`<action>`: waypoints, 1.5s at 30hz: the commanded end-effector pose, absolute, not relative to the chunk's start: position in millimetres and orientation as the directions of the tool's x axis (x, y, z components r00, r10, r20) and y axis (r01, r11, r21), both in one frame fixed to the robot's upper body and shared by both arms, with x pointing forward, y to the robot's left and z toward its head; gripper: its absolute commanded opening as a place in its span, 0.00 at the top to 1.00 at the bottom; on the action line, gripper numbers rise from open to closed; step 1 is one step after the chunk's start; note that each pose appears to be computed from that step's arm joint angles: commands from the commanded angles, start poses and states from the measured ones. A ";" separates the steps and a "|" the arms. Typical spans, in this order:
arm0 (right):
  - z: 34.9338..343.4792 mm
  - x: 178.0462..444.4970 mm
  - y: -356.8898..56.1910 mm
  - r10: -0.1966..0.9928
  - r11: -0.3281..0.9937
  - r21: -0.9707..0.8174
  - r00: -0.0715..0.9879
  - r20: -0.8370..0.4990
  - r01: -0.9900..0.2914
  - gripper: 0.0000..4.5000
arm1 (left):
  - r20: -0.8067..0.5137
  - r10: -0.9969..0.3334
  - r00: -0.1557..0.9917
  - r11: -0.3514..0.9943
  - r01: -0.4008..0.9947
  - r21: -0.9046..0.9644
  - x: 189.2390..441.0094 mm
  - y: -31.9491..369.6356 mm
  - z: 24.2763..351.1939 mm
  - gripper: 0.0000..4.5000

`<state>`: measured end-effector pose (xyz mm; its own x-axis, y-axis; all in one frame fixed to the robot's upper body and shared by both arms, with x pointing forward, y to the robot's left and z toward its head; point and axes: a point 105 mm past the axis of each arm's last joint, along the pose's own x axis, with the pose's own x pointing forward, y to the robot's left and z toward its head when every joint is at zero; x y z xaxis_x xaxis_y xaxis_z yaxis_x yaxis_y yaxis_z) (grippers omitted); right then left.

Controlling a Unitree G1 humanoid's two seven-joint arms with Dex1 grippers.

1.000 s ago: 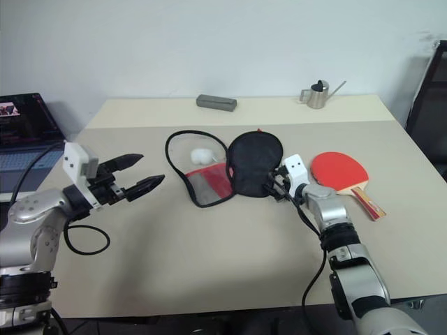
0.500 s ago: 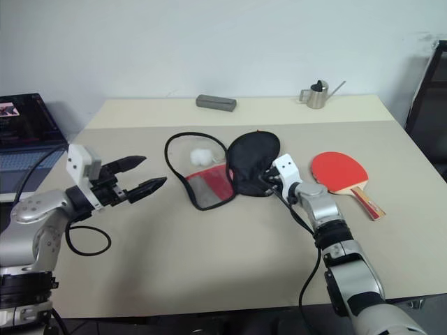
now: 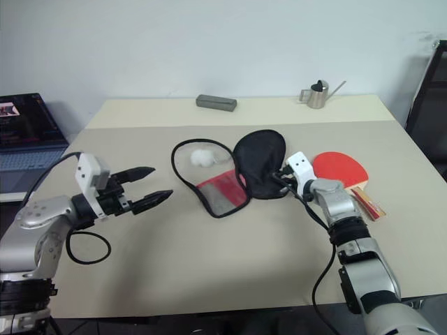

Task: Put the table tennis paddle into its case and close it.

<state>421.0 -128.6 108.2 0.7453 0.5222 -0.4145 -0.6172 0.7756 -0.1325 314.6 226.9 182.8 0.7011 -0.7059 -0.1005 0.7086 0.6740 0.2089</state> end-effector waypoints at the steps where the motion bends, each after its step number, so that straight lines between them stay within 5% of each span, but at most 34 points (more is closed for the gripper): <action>1: 118.7 417.8 -130.4 0.533 0.766 -0.148 0.747 -0.399 -0.625 1.00 | -0.083 -0.728 0.680 0.648 0.723 0.241 310.4 221.7 194.2 0.00; 16: 115.9 404.0 -132.1 0.526 0.773 -0.124 0.737 -0.425 -0.623 1.00 | -0.083 -0.739 0.668 0.636 0.733 0.240 311.8 217.8 196.0 0.00; 20: 119.1 406.5 -136.0 0.503 0.799 -0.116 0.762 -0.407 -0.589 0.78 | -0.084 -0.739 0.668 0.635 0.733 0.243 312.0 217.8 196.8 0.00; 27: 132.0 416.9 -155.4 0.419 0.831 -0.217 0.833 -0.362 -0.512 0.23 | -0.084 -0.738 0.670 0.636 0.731 0.245 311.7 218.0 197.5 0.00; 37: 195.1 407.2 -186.2 0.463 0.854 -0.195 0.876 -0.138 -0.482 0.23 | -0.069 -0.745 0.663 0.632 0.735 0.244 311.1 213.6 200.7 0.00; 45: 191.0 383.2 -254.2 0.370 0.890 -0.214 0.912 -0.180 -0.403 0.23 | -0.069 -0.769 0.636 0.594 0.750 0.292 315.1 197.0 206.1 0.00</action>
<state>386.5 -247.4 172.7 0.8998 0.3634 -0.2415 -0.4124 0.8891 -0.1987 316.7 206.5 193.1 0.6503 -0.7535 -0.0967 0.7513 0.6191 0.2286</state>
